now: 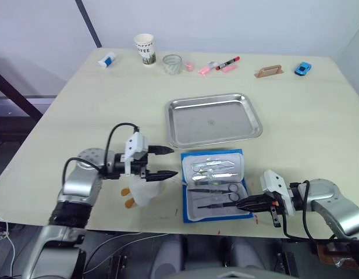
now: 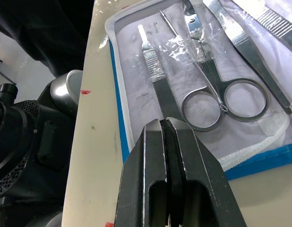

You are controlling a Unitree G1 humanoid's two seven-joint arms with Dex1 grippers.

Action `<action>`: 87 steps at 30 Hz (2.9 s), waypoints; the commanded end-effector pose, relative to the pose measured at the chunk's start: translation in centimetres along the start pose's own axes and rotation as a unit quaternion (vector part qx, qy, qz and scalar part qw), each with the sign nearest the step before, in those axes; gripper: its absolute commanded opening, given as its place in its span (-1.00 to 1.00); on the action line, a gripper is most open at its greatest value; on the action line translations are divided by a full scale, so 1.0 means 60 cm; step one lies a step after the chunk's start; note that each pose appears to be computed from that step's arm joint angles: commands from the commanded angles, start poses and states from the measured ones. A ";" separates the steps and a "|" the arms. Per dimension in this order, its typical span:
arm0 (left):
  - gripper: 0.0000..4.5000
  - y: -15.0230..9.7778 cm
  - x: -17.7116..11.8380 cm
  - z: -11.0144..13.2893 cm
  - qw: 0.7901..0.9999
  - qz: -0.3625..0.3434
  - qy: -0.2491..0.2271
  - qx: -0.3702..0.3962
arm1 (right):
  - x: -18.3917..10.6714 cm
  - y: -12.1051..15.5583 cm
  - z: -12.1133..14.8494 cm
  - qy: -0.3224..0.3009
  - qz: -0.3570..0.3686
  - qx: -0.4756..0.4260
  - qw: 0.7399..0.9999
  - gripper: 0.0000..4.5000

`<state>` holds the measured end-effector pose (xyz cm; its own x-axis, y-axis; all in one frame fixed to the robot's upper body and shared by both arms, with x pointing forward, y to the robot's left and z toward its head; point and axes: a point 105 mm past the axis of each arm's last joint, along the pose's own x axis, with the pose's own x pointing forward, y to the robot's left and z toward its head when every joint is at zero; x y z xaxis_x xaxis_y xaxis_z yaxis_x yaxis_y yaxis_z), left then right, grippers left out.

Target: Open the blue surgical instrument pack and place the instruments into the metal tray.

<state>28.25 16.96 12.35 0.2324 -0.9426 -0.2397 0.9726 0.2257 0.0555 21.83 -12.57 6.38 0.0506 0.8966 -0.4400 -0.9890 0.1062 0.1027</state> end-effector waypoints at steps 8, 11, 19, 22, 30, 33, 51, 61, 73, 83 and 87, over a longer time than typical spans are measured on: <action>0.79 -0.056 -0.036 0.056 0.996 -0.005 -0.089 -0.030 | -0.004 0.005 0.041 -0.056 -0.005 -0.037 0.998 -1.00; 0.79 -0.072 -0.047 0.052 0.995 -0.032 -0.081 -0.045 | -0.009 0.011 0.056 -0.079 -0.002 -0.043 0.996 -1.00; 1.00 -0.084 -0.047 0.053 0.996 -0.056 -0.069 -0.028 | -0.028 -0.004 0.088 -0.117 -0.034 -0.078 0.989 -0.17; 1.00 -0.085 -0.042 0.053 0.996 -0.060 -0.068 -0.019 | -0.029 -0.020 0.085 -0.105 -0.059 -0.113 0.986 0.50; 1.00 -0.085 -0.033 0.053 0.995 -0.075 -0.061 0.000 | -0.022 -0.055 0.073 -0.082 -0.054 -0.163 0.982 0.92; 1.00 -0.087 -0.031 0.052 0.995 -0.077 -0.059 0.003 | -0.022 -0.063 0.063 -0.068 -0.046 -0.169 0.982 0.92; 1.00 -0.091 -0.027 0.048 0.995 -0.082 -0.059 0.012 | -0.031 -0.083 0.045 -0.044 -0.033 -0.183 0.982 0.92; 1.00 -0.093 -0.033 0.041 0.995 -0.083 -0.058 0.016 | -0.028 -0.093 0.029 -0.027 -0.026 -0.179 0.983 0.92; 1.00 -0.091 -0.031 0.031 0.995 -0.075 -0.065 0.021 | -0.009 -0.090 -0.027 0.006 -0.023 -0.138 0.990 0.92; 1.00 -0.096 -0.023 0.034 0.995 -0.060 -0.074 0.017 | -0.007 -0.088 -0.048 0.023 -0.014 -0.127 0.992 0.92; 1.00 -0.095 -0.019 0.036 0.995 -0.056 -0.076 0.019 | -0.006 -0.087 -0.051 0.025 -0.009 -0.125 0.992 0.92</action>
<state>22.60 16.76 13.50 0.1303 -0.9855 -0.1085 0.9914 0.1277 0.0301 27.54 -14.02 6.02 0.1011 0.9142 -0.3925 -0.9772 0.0172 -0.2115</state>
